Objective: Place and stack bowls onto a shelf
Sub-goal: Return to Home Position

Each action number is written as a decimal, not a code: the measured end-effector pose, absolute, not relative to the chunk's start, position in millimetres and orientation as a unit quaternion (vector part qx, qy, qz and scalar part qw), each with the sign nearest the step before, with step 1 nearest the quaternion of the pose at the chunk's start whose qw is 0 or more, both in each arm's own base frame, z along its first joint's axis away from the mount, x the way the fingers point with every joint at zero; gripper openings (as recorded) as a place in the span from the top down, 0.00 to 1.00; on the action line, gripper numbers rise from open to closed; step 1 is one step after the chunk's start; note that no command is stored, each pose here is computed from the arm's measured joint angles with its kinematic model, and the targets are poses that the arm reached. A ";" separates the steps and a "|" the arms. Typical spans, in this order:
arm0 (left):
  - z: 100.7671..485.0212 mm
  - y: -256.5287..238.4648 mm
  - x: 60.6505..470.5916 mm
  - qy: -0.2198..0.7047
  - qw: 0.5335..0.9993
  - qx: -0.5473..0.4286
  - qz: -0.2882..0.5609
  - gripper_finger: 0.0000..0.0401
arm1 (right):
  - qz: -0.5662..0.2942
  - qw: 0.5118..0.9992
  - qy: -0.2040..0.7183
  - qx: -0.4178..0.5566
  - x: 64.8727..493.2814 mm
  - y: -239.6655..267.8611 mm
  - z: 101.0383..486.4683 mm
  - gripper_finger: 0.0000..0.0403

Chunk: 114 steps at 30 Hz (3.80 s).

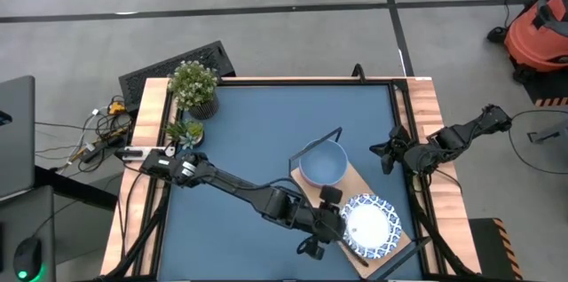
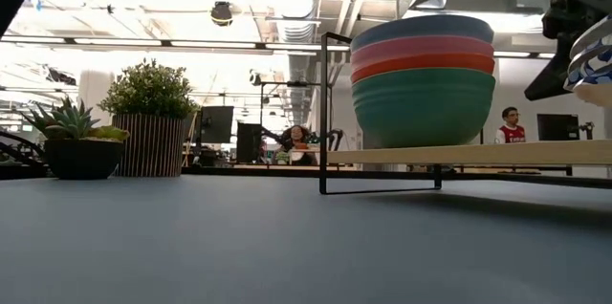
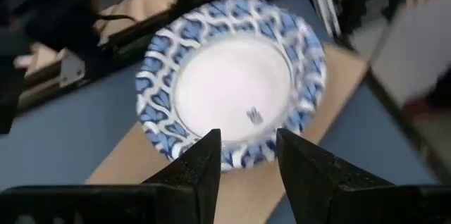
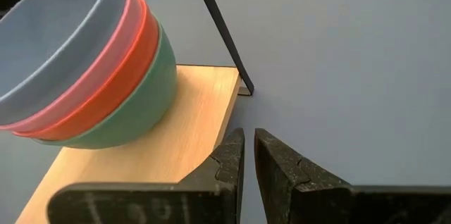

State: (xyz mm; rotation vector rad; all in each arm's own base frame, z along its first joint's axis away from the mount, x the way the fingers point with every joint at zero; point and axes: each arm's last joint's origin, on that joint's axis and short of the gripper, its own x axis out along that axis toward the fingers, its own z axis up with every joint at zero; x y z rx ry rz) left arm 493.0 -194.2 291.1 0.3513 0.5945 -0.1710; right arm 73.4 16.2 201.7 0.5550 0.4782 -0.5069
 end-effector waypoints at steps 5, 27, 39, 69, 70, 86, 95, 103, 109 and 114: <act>323.0 -186.4 483.0 0.261 0.959 0.104 -0.032 0.69 | -0.233 0.908 0.214 0.275 76.5 17.7 205.4 0.84; 457.2 -129.0 396.7 0.159 0.973 0.070 0.152 0.69 | -0.170 0.977 -0.021 0.124 27.0 -9.9 378.9 0.84; 460.2 -106.9 373.7 0.207 0.956 0.002 0.206 0.69 | -0.195 0.974 -0.029 0.111 0.7 -24.2 388.3 0.84; 446.6 -61.3 71.0 0.060 0.967 -0.124 0.212 0.69 | -0.279 0.924 -0.130 0.227 3.3 -25.9 321.6 0.84; 434.7 -58.0 67.1 0.050 0.967 -0.136 0.208 0.69 | -0.278 0.924 -0.132 0.229 7.9 -23.8 318.0 0.84; 252.3 -40.2 48.2 -0.058 0.936 -0.292 0.187 0.69 | -0.261 0.939 -0.117 0.194 47.9 -4.7 271.3 0.84; 225.5 -54.1 50.2 -0.026 0.862 -0.487 0.140 0.69 | -0.278 0.934 -0.136 0.178 49.1 -4.7 272.7 0.84; 226.4 -76.9 53.3 0.179 0.682 -0.703 0.093 0.69 | -0.314 0.915 -0.150 0.205 47.0 -6.9 274.3 0.84; 247.8 -87.7 57.9 0.142 0.773 -0.619 0.000 0.69 | -0.306 0.923 -0.152 0.178 46.4 -6.8 277.8 0.84; 276.2 -101.0 63.1 0.143 0.723 -0.652 -0.180 0.69 | -0.287 0.929 -0.154 0.174 46.9 -6.0 278.5 0.84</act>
